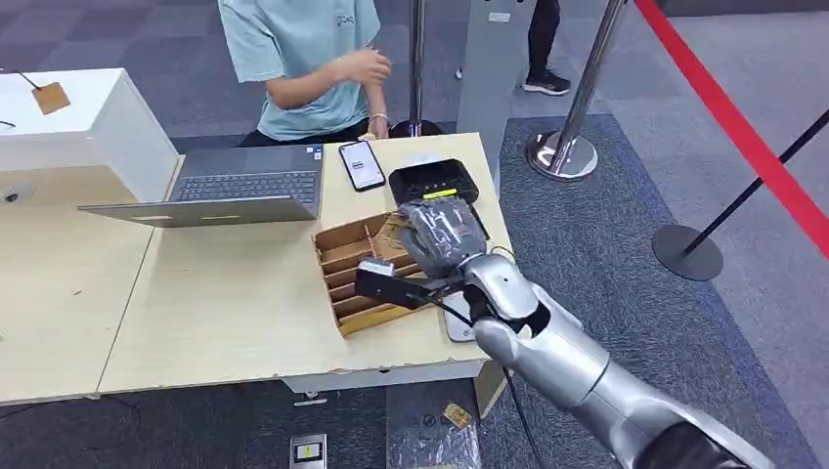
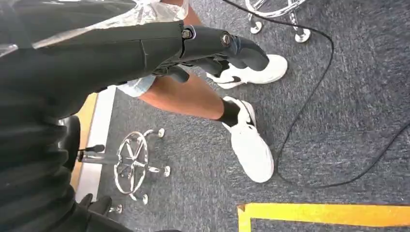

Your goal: Pass the card to the sensor for recognition and then transmit it.

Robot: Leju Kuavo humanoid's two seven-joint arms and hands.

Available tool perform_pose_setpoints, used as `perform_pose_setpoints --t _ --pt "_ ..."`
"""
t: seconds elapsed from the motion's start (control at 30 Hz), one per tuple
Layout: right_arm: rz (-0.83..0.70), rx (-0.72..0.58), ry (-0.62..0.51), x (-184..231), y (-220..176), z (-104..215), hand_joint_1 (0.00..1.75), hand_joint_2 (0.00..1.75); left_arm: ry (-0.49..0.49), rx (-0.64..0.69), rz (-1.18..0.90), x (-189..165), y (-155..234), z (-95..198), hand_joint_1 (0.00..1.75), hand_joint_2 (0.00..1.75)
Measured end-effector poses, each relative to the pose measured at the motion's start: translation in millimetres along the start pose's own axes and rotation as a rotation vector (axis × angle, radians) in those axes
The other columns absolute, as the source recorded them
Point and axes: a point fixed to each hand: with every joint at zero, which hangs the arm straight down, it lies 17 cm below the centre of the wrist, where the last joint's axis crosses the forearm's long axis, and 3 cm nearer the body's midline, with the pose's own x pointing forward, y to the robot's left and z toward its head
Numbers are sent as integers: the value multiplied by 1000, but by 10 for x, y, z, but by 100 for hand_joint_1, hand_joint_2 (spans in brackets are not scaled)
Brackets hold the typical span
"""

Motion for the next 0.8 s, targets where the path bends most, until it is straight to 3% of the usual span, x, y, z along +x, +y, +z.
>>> perform_pose_setpoints --t 0.37,0.8 --pt "-123 -29 211 -734 159 392 175 175 25 5 15 -46 6 -1 0 175" --pt "-314 110 381 -1170 815 1001 175 175 25 7 25 -31 -33 13 0 175"
